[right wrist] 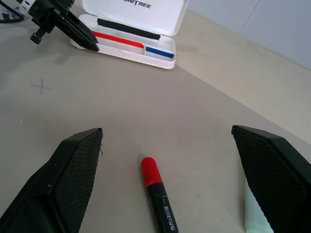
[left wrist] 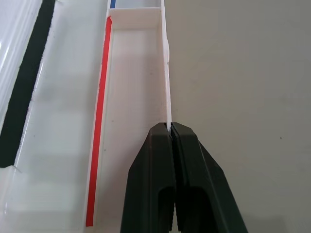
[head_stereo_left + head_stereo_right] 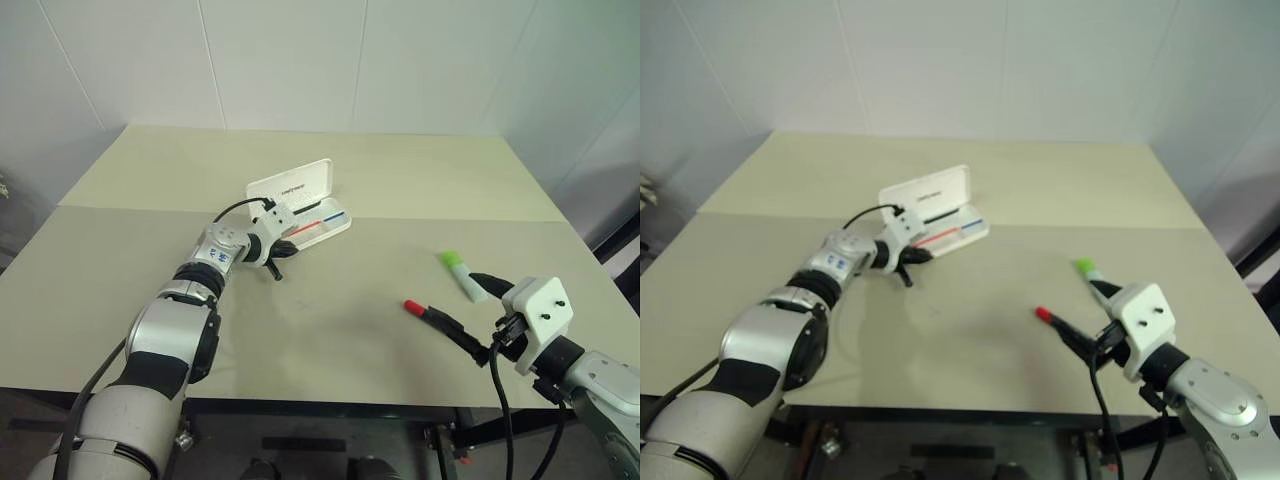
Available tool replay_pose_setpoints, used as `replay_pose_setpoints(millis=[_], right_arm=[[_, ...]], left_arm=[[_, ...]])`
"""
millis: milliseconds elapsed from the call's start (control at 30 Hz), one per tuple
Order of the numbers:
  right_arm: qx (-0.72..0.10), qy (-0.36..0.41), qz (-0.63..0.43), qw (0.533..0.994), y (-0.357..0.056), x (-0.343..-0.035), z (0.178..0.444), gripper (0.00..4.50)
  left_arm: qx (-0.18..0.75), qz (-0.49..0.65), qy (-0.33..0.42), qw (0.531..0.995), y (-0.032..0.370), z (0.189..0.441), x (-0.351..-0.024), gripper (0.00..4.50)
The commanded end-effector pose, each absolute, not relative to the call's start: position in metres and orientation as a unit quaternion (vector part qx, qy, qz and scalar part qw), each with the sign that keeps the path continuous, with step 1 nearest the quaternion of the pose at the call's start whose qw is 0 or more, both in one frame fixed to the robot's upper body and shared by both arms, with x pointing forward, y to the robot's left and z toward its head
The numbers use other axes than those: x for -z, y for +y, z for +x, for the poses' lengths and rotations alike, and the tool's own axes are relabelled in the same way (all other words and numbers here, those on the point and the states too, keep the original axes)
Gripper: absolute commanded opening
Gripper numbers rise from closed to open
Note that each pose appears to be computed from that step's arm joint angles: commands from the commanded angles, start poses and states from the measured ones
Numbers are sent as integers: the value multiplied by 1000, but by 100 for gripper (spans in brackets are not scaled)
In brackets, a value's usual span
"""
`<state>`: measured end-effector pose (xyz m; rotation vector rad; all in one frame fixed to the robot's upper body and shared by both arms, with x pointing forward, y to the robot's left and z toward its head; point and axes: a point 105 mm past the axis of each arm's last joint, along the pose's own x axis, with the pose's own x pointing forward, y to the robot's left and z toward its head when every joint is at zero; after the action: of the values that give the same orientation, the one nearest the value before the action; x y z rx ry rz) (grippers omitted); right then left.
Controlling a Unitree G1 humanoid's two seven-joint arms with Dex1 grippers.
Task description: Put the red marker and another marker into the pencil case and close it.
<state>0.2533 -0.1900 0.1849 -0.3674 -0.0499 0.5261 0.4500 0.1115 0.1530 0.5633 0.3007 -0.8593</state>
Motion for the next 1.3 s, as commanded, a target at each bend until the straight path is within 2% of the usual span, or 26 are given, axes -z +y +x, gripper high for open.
replay_pose_setpoints(millis=[33, 133, 267, 533, 800, 1000, 1300], right_arm=[[-260, -44, -191, 945, -192, -197, 253, 450], [-263, -45, -192, 944, -193, -198, 255, 450], [-271, -39, -193, 942, -194, -198, 255, 450], [-330, -26, -182, 926, -187, -198, 241, 450], [-404, -14, -184, 896, -193, -204, 218, 450], [-467, -14, -191, 863, -201, -204, 208, 450], [-501, 2, -223, 836, -213, -204, 218, 450]], left_arm=[[427, 266, 82, 860, 108, 452, -190, 2], [460, 252, 62, 849, 106, 446, -199, 2], [537, 238, 39, 809, 108, 427, -206, 2], [639, 220, 53, 735, 130, 393, -193, 2], [666, 255, 94, 695, 156, 370, -166, 2], [686, 272, 96, 668, 155, 356, -156, 2], [700, 288, 90, 647, 147, 340, -147, 2]])
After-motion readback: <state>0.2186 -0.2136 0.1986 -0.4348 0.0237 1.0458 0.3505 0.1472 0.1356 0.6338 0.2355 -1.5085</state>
